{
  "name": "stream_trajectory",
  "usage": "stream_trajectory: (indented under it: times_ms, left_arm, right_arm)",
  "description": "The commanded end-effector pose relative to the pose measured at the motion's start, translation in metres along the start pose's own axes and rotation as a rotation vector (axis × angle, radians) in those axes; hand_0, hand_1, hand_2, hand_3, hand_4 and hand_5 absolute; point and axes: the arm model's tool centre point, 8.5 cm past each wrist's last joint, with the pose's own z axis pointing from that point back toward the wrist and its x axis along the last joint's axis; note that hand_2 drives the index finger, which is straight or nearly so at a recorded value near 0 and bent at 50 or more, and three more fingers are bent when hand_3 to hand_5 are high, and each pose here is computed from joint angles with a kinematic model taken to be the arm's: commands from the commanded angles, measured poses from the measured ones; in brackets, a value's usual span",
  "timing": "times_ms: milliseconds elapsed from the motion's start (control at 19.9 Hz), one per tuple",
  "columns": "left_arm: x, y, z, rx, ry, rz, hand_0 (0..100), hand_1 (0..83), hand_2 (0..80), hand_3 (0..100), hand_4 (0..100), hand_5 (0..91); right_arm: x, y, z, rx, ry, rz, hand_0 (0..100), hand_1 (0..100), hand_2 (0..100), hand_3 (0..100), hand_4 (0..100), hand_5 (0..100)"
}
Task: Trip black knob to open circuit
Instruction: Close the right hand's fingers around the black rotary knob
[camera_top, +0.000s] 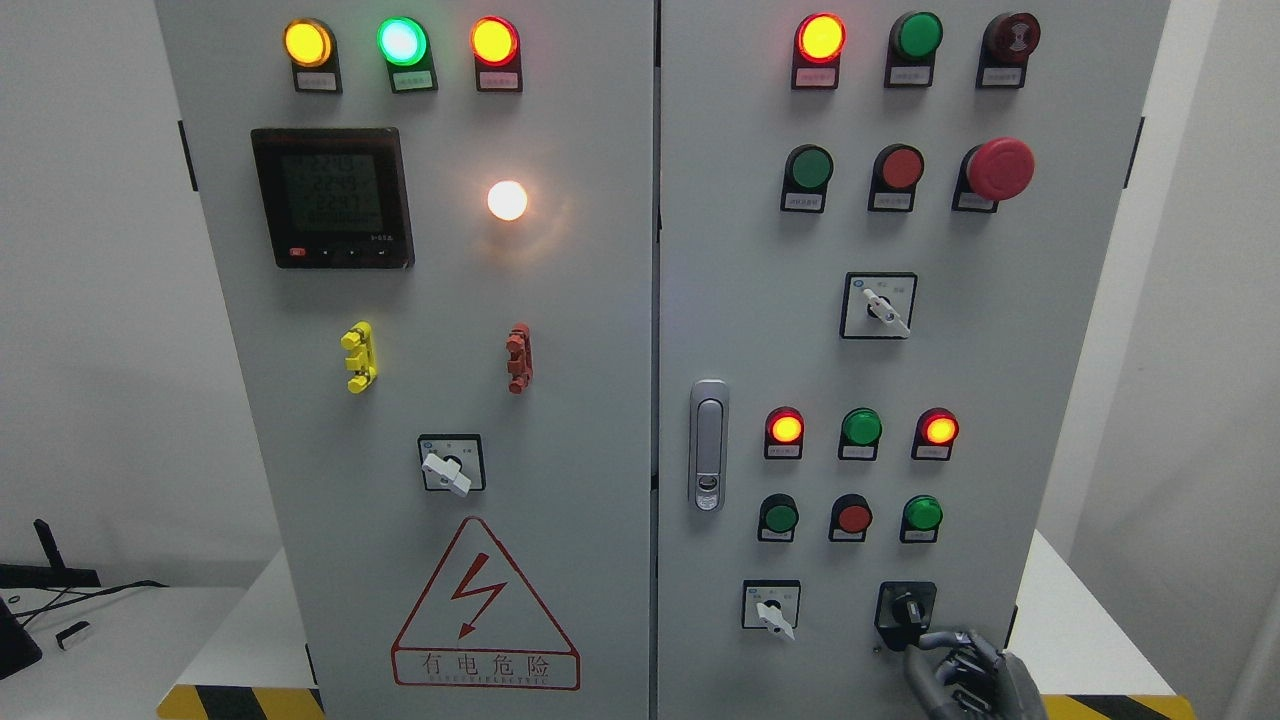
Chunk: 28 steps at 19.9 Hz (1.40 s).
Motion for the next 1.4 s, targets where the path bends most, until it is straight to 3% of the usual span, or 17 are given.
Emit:
stream_trajectory:
  times_ms: [0, 351, 1353]
  left_arm:
    - [0.0, 0.0, 0.0, -0.004, -0.002, -0.03, 12, 38.9, 0.0, 0, 0, 0.0]
    - [0.0, 0.0, 0.0, -0.004, -0.002, -0.03, 12, 38.9, 0.0, 0, 0, 0.0]
    - [0.0, 0.0, 0.0, -0.004, -0.002, -0.03, 12, 38.9, 0.0, 0, 0, 0.0]
  right_arm:
    - [0.003, -0.007, -0.001, -0.019, -0.007, -0.003, 48, 79, 50, 85, 76, 78]
    - [0.003, -0.01, -0.001, -0.028, -0.007, -0.004, 48, 79, 50, 85, 76, 78]
    - [0.013, 0.007, 0.002, 0.005, -0.027, -0.002, 48, 79, 50, 85, 76, 78]
